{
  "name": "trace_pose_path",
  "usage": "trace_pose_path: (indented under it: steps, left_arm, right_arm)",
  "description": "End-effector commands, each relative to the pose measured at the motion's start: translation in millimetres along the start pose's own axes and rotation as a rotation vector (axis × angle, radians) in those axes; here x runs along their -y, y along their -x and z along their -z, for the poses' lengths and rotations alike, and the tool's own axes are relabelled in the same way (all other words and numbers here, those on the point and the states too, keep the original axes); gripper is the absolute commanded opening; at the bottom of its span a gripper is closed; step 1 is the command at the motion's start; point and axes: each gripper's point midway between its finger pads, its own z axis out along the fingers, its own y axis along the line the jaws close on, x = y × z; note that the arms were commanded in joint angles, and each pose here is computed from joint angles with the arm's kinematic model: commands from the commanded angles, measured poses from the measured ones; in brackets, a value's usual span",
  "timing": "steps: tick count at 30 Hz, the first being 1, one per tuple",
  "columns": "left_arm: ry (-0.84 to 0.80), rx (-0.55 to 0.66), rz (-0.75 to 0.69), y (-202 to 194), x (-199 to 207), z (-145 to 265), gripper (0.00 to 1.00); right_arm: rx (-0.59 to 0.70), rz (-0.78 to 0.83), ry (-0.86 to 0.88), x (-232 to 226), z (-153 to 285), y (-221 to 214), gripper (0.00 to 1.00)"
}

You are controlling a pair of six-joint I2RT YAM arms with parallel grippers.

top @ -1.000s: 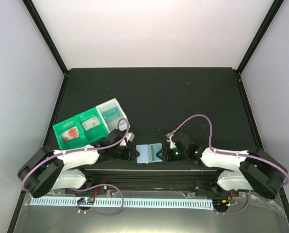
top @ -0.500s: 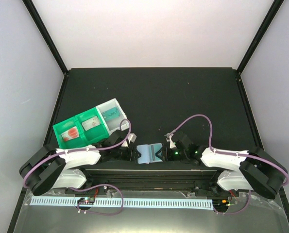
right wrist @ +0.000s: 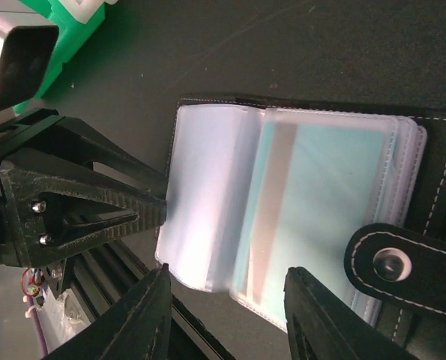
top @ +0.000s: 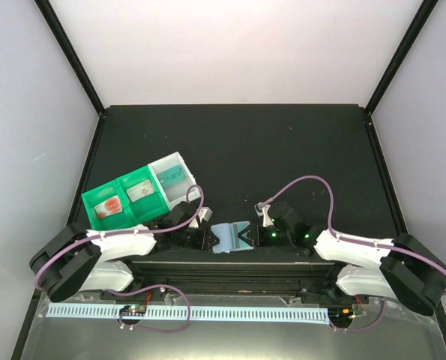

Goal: Take the credit cards out of the card holder

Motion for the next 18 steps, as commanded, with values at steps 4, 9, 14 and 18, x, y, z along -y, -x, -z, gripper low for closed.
trace_pose_path:
  steps: [4,9,14,18]
  left_arm:
    - [0.068,0.059,-0.007,8.8,-4.3,12.0,0.31]
    - [0.093,0.084,-0.009,10.6,-9.5,15.4,0.37]
    - [0.083,0.047,-0.005,5.1,-10.8,7.4,0.38]
    - [0.094,0.025,0.003,1.2,-15.9,1.8,0.37]
  right_arm:
    - [0.02,-0.001,-0.088,20.8,0.2,-1.5,0.41]
    - [0.008,-0.012,-0.109,28.2,-4.9,-4.9,0.41]
    - [-0.006,-0.015,-0.116,31.9,-9.6,-7.5,0.41]
    - [-0.015,-0.017,-0.118,33.5,-11.4,-9.2,0.42]
